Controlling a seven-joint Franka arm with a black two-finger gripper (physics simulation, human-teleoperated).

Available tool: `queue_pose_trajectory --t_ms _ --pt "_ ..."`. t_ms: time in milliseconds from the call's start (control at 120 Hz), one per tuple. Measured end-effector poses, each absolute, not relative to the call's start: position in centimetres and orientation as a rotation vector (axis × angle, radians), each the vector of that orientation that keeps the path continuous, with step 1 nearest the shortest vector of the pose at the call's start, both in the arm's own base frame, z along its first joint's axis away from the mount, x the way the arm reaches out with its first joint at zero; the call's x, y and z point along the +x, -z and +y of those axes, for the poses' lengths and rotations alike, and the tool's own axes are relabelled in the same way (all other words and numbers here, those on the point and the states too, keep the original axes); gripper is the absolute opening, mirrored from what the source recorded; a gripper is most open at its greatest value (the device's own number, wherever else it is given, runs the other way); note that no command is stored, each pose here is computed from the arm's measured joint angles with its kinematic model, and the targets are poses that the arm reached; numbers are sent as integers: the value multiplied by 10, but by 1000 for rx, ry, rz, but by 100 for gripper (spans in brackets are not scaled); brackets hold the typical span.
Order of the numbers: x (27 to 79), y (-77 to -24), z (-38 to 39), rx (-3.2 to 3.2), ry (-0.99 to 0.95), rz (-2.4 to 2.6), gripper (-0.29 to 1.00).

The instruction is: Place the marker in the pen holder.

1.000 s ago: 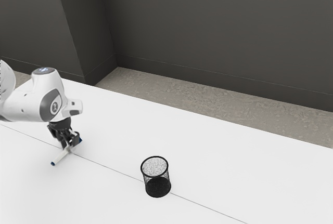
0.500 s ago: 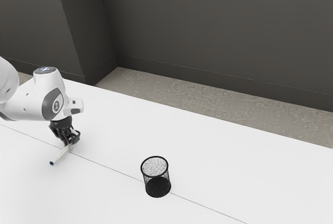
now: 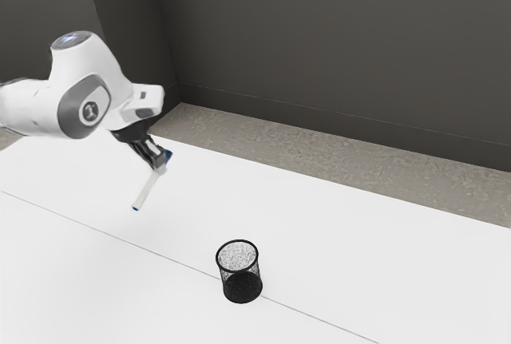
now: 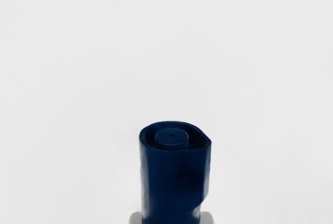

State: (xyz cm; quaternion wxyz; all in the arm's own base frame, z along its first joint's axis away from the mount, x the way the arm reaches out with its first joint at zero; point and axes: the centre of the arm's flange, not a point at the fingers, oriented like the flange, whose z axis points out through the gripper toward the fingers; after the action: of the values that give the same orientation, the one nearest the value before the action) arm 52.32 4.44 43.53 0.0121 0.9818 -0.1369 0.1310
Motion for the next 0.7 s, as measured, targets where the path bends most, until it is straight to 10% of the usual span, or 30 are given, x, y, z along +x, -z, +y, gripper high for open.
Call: queue_pose_trajectory --t_ms 700 --pt "461 -450 -169 2824 -553 -798 0"
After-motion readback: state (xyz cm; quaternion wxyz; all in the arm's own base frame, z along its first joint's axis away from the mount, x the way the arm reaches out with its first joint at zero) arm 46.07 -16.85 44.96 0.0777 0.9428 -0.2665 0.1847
